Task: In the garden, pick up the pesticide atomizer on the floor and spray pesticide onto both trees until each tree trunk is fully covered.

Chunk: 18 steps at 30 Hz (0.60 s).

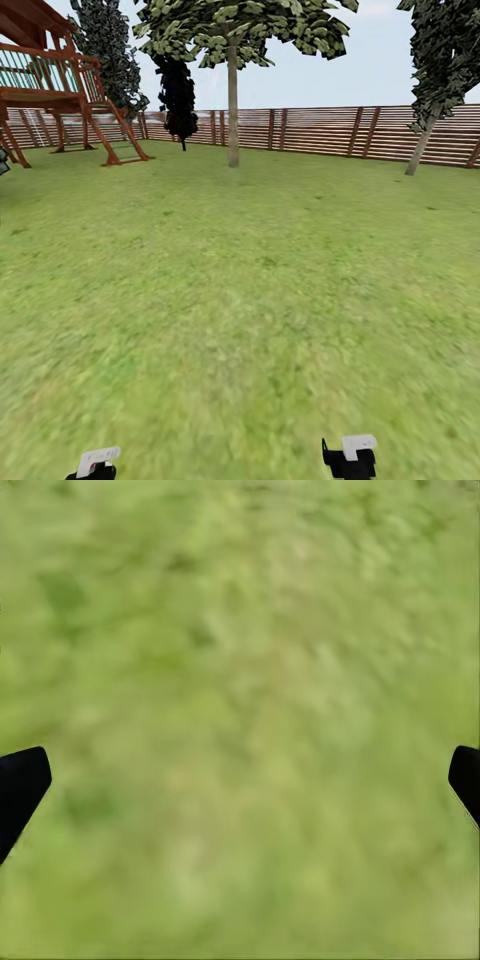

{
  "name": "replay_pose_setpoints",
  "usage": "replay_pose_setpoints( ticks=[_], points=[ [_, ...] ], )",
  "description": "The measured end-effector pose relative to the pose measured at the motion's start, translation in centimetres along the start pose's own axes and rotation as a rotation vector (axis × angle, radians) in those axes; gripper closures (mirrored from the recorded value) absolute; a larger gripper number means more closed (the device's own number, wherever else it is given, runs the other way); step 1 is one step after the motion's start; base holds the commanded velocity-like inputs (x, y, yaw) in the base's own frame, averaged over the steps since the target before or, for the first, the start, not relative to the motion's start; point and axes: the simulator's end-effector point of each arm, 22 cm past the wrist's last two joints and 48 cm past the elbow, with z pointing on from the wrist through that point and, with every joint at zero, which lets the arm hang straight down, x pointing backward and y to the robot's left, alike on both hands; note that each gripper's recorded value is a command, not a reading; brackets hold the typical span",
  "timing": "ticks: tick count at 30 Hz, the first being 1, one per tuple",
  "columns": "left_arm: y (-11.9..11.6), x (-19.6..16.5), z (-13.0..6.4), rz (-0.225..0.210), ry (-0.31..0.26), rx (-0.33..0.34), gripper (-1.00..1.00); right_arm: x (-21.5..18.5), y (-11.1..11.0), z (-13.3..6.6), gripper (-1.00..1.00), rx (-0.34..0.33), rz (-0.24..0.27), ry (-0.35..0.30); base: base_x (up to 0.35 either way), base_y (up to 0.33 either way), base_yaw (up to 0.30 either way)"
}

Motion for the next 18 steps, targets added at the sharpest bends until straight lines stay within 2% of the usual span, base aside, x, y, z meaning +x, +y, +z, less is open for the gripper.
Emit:
replay_pose_setpoints(
  ticks=[18],
  points=[
    [-0.01, -0.07, 0.01, 0.0, -0.001, 0.0, 1.0, 0.0, 0.0, 0.0, -1.0, 0.0, 0.0, 0.0, 0.34, 0.0, 0.002]
  ],
)
